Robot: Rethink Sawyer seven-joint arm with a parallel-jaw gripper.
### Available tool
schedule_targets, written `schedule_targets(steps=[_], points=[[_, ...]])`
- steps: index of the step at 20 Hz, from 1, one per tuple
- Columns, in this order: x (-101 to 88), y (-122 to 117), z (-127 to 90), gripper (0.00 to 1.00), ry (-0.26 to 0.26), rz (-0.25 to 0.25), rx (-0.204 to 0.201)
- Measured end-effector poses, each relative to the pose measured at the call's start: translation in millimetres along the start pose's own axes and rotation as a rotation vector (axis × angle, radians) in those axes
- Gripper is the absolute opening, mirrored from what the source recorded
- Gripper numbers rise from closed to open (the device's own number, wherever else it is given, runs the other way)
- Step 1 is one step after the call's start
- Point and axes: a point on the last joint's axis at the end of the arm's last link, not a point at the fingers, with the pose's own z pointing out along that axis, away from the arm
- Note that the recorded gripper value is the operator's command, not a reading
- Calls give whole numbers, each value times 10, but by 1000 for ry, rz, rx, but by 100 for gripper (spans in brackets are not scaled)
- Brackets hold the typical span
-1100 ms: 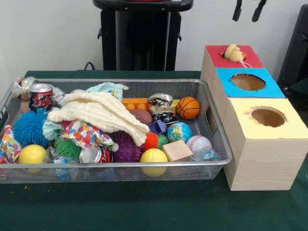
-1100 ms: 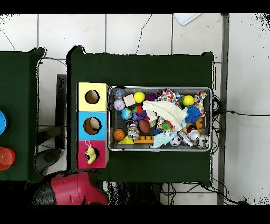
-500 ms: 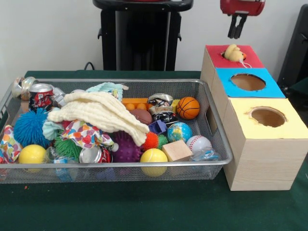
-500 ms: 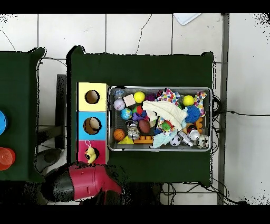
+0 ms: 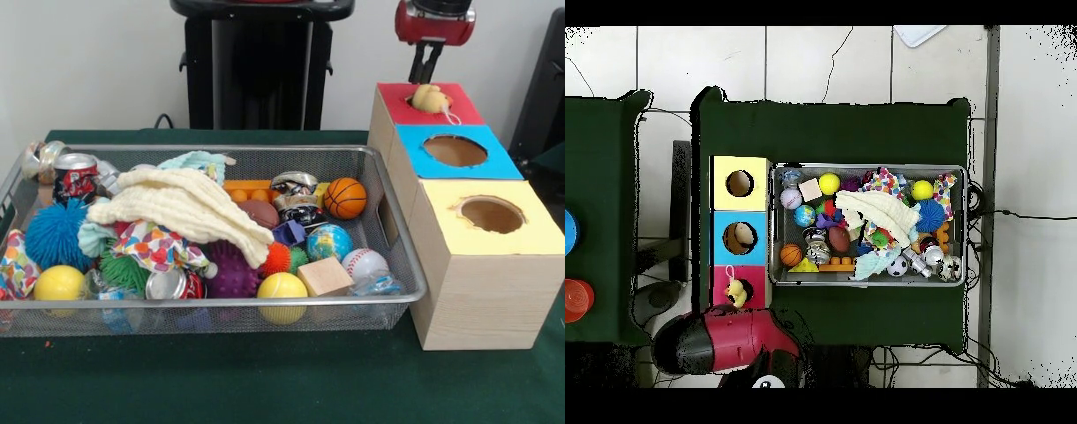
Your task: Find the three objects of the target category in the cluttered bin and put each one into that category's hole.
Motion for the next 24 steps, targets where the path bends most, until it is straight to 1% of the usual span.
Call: schedule_targets(steps=[3, 5, 24], points=[[33, -3, 85, 0, 21, -1, 4], [23, -5, 95, 0, 24, 2, 4], [18, -5, 88, 0, 24, 14, 6]])
